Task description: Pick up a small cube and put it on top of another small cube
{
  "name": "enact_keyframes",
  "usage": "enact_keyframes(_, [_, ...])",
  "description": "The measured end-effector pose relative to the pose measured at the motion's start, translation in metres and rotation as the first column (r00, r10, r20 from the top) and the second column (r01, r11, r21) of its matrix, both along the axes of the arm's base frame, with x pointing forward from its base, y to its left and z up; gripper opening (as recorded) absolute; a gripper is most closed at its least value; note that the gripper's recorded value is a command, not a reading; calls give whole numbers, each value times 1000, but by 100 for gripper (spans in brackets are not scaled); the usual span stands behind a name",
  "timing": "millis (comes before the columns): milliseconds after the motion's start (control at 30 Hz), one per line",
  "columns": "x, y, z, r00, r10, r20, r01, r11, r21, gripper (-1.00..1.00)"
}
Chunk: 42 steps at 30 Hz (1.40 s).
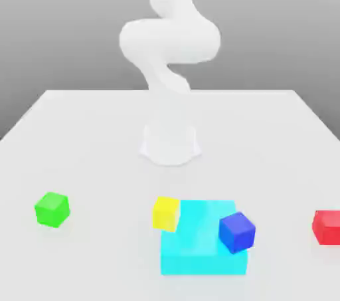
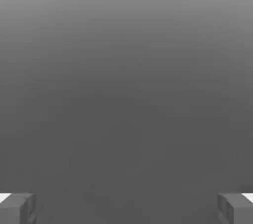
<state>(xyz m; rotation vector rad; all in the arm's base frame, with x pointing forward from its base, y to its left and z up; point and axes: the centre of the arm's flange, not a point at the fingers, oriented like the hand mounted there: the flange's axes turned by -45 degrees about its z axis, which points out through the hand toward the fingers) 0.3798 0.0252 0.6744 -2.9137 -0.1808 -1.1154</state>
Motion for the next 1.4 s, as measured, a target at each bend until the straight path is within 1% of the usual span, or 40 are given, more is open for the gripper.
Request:
enact_keyframes(100, [34, 38, -49, 984, 154, -84, -158, 986, -46, 0])
enact_keyframes(233, [62, 93, -118, 921, 339, -194, -361, 928, -91, 0])
enact_keyframes(333, [71, 137, -173, 843, 461, -275, -505, 856, -114, 0])
enact_keyframes(467, [66, 193, -248, 706, 597, -382, -680, 722, -128, 0])
enact_keyframes(533, [58, 219, -286, 625, 650, -434, -756, 642, -128, 0])
enact_keyframes(633, [30, 265, -344, 473, 720, -508, -866, 485, -119, 0])
enact_keyframes(733, [4, 290, -401, 334, 745, -577, -934, 341, -101, 0])
enact_keyframes(833, [-26, 306, -456, 195, 742, -641, -978, 195, -73, 0])
enact_keyframes(900, [-36, 312, -486, 149, 737, -659, -988, 145, -62, 0])
enact_keyframes(1000, [-39, 313, -526, 135, 736, -664, -990, 130, -57, 0])
enact_keyframes(1033, [-40, 313, -537, 134, 735, -664, -990, 129, -57, -100])
enact_keyframes(1267, [-40, 313, -539, 133, 735, -665, -990, 128, -56, -100])
enact_keyframes(1400, [-40, 313, -497, 133, 734, -665, -990, 128, -57, -100])
